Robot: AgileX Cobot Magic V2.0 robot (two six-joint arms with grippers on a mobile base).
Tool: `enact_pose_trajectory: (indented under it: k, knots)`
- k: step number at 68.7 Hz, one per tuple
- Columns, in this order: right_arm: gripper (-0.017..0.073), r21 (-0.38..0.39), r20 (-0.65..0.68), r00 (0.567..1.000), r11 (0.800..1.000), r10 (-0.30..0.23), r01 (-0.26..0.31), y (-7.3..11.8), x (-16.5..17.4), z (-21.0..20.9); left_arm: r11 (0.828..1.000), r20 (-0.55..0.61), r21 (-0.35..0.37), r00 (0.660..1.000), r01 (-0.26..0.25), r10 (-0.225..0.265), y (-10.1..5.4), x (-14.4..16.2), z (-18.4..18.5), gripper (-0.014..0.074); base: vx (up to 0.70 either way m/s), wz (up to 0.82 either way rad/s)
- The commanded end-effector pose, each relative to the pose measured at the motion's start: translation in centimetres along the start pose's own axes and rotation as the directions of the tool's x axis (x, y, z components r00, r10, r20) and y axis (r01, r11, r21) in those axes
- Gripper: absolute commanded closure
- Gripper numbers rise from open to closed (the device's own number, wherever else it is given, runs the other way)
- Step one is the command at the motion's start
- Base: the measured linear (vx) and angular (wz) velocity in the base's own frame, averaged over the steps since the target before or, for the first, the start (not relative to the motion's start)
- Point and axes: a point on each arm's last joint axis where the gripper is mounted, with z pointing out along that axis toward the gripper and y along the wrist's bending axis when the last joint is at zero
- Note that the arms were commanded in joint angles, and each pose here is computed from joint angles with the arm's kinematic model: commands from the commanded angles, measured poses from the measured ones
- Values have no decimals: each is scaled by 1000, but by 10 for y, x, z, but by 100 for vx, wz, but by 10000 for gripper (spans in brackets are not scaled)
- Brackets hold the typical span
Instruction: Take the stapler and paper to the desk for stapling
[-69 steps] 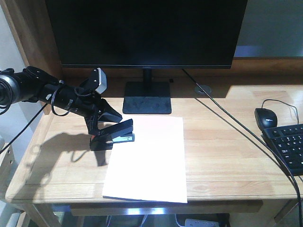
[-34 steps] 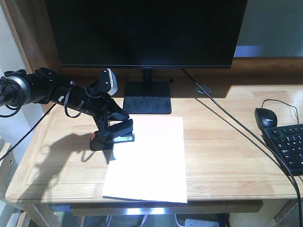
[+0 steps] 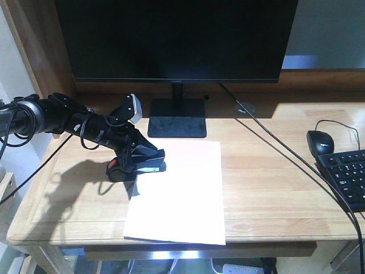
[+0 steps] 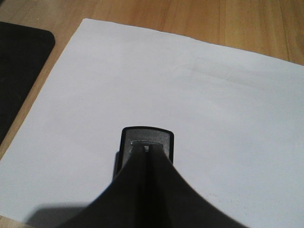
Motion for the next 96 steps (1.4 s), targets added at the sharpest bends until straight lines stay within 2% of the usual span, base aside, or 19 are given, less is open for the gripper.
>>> enact_pose_trajectory:
  k: [1, 15, 80, 87, 96]
  knots:
    - [-22, -28, 37, 999, 999, -27, 28, 2, -9, 0, 1000, 8, 4, 1000, -23, 23, -2, -16, -9, 601, 0, 0]
    - [-22, -28, 37, 999, 999, -27, 28, 2, -9, 0, 1000, -47, 16, 999, -16, 17, -3, -9, -7, 601, 0, 0]
    - [-22, -28, 37, 999, 999, -27, 28, 2, -9, 0, 1000, -43, 28, 999, -13, 14, -4, -9, -7, 601, 0, 0]
    - [-22, -28, 37, 999, 999, -27, 28, 2, -9, 0, 1000, -45, 22, 999, 8, -7, -4, -10, -8, 601, 0, 0]
    - [-22, -28, 37, 999, 999, -27, 28, 2, -9, 0, 1000, -43, 21, 999, 6, -5, -4, -11, -9, 601, 0, 0]
